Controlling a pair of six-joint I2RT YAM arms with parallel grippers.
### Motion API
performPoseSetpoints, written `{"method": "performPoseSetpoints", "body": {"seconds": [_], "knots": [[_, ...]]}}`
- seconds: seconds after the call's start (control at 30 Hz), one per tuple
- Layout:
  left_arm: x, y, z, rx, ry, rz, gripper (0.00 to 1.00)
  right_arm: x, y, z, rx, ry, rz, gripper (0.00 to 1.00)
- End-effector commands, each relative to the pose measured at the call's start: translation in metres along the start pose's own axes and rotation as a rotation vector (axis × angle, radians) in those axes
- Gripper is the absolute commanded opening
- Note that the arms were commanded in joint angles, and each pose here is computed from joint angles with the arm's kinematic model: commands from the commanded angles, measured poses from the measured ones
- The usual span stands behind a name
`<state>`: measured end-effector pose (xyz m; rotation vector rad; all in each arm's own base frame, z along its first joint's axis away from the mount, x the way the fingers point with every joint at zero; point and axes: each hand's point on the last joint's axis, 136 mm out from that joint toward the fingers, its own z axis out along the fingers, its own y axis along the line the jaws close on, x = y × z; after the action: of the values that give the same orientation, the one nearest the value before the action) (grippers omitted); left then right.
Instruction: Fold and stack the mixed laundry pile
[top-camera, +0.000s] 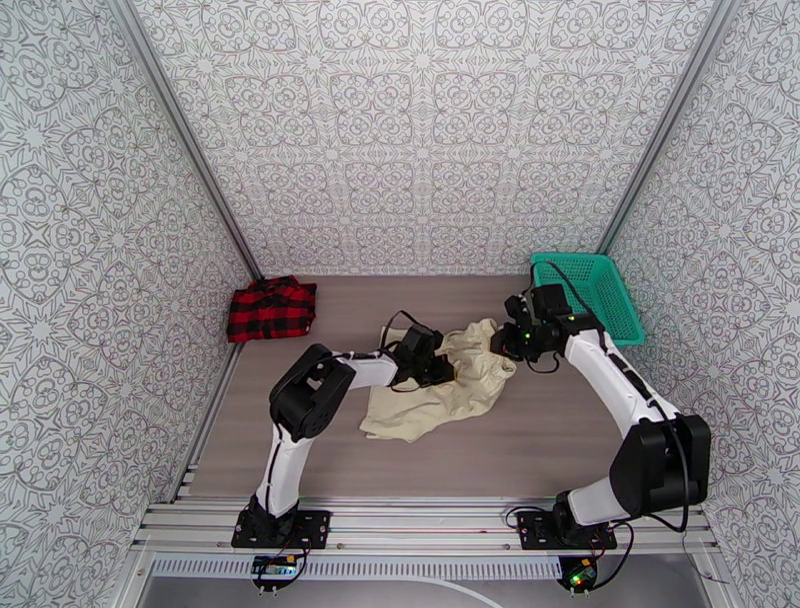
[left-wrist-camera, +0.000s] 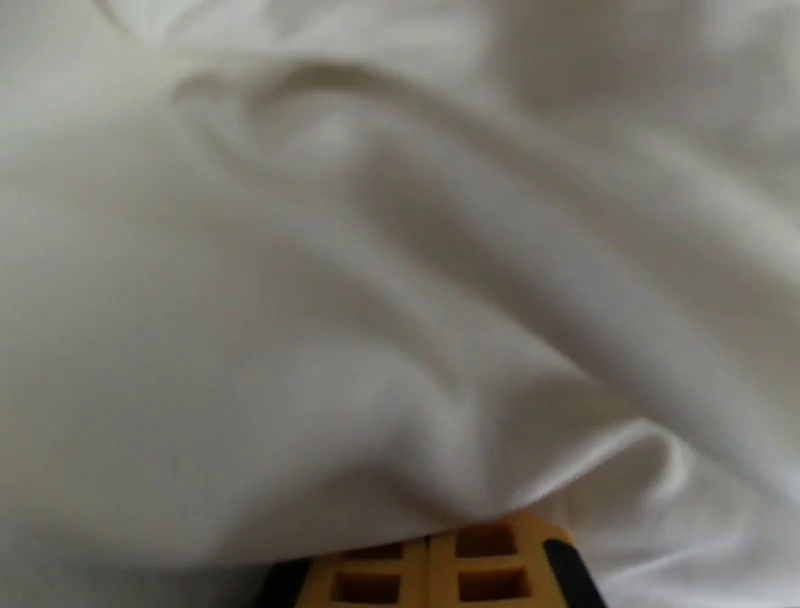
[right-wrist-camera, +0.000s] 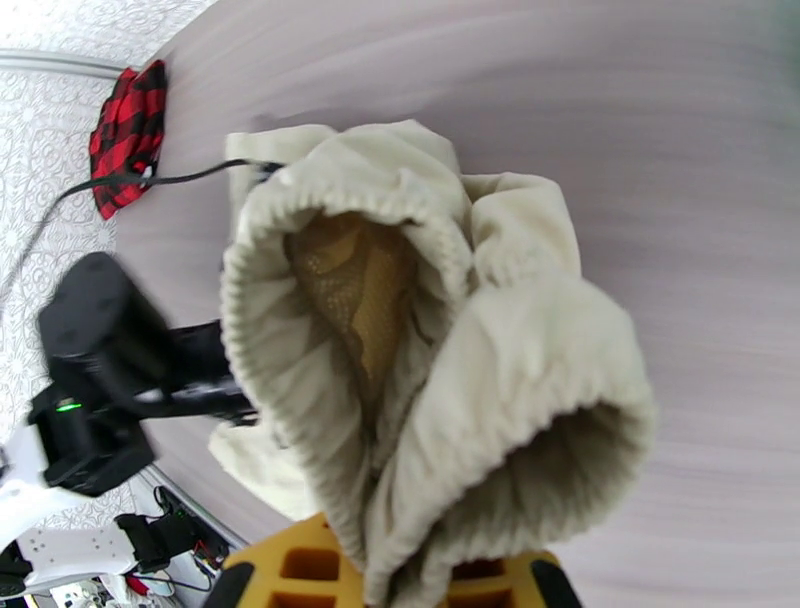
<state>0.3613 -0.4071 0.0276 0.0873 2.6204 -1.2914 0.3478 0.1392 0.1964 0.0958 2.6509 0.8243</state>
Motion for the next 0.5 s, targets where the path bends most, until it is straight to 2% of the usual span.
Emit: {"method": "performPoseSetpoints", "body": {"seconds": [0.0, 0.13, 0.33, 0.47], "knots": [[0.004, -0.018, 0.026, 0.09, 0.007, 0.017, 0.0, -0.002, 0.007, -0.016, 0.032, 0.011, 0.012, 0.0], [-0.003, -0.035, 0.037, 0.161, -0.024, 0.036, 0.0, 0.0, 0.01, -0.018, 0.066, 0.026, 0.015, 0.0], [-0.021, -0.047, 0.012, 0.21, -0.111, 0.044, 0.0, 0.0, 0.035, 0.003, 0.022, 0.021, 0.123, 0.0], [-0.03, -0.053, -0.017, 0.225, -0.146, 0.053, 0.11, -0.003, 0.047, 0.023, 0.024, 0.007, 0.207, 0.0]]}}
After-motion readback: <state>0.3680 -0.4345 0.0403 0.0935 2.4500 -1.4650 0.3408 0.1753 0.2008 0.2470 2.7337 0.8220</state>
